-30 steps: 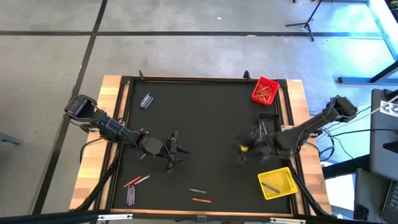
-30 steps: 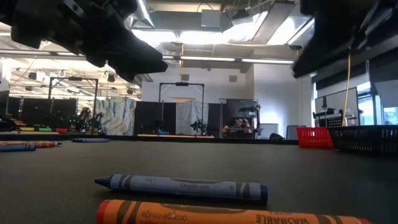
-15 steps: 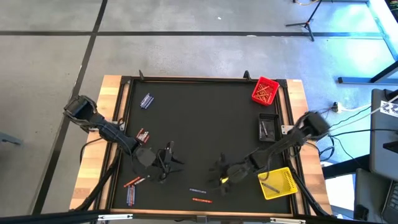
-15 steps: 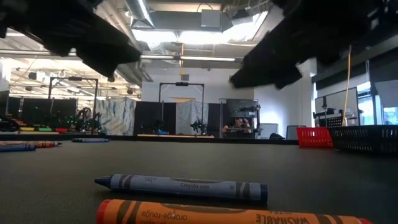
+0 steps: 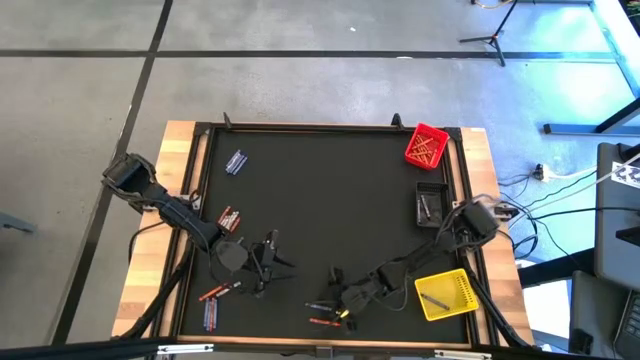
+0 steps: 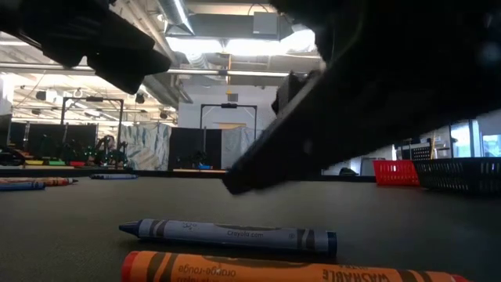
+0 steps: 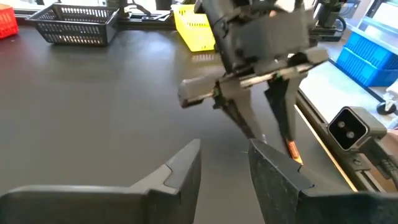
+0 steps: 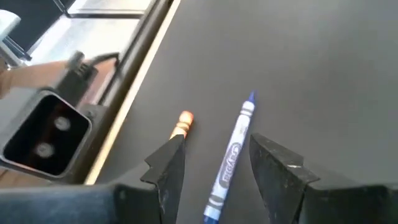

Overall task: Sort crayons
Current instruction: Put the blue crayon into the yellow bin, then put the orange crayon into the red bin

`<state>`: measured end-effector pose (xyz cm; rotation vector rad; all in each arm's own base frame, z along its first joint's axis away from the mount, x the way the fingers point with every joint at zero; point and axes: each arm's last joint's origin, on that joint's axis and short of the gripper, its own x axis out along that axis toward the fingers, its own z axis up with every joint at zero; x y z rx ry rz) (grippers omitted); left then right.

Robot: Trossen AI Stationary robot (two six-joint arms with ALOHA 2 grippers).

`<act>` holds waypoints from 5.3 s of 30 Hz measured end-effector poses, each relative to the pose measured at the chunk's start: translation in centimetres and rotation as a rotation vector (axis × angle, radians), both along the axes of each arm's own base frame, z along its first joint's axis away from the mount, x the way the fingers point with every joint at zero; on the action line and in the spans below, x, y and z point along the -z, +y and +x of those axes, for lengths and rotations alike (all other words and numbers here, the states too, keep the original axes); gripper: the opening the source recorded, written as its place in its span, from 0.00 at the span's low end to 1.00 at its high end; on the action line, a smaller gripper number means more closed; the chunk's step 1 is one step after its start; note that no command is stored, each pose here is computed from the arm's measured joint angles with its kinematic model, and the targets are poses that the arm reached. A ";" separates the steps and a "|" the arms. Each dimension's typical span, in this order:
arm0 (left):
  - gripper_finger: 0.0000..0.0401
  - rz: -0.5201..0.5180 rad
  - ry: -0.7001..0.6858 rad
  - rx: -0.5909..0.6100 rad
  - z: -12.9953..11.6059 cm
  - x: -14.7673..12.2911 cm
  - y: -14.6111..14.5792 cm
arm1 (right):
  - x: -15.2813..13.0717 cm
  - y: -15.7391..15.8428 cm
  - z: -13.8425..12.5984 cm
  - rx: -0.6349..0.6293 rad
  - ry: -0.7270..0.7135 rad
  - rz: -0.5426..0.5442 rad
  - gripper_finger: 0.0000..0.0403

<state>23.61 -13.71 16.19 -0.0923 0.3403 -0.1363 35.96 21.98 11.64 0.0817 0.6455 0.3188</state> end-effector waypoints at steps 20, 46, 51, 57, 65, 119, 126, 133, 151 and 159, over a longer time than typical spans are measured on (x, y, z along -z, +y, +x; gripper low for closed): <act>0.31 0.070 -0.026 0.024 0.1 -0.1 0.1 | 2.6 -0.4 -0.1 0.036 0.057 -0.146 0.04; 0.31 0.071 -0.026 0.020 0.1 -0.1 0.1 | -1.9 -0.8 -3.0 0.097 0.139 -0.280 0.03; 0.31 0.071 -0.026 0.019 0.1 -0.1 0.1 | -3.6 -0.3 -4.8 0.138 0.176 -0.312 0.04; 0.31 0.071 -0.026 0.019 0.1 -0.1 0.1 | -5.6 0.2 -8.1 0.178 0.280 -0.317 0.03; 0.31 0.074 -0.027 0.008 0.2 -0.1 0.2 | -9.4 1.0 -13.7 0.185 0.414 -0.238 0.04; 0.31 0.077 -0.027 -0.025 0.5 -0.1 0.9 | -9.9 -1.2 -25.7 0.597 0.887 -0.125 0.36; 0.31 0.076 -0.028 -0.025 0.5 -0.2 0.9 | -12.0 -0.4 -22.8 0.480 0.591 -0.084 0.35; 0.31 0.069 -0.028 -0.027 0.5 -0.2 0.8 | -12.5 0.1 -19.7 0.402 0.320 -0.071 0.36; 0.31 0.029 -0.040 -0.020 0.6 -0.4 0.8 | -9.5 2.4 -13.8 0.210 0.081 -0.212 0.60; 0.31 0.002 -0.037 -0.024 0.6 -0.4 0.7 | -6.8 2.6 -11.0 0.235 0.062 -0.221 0.58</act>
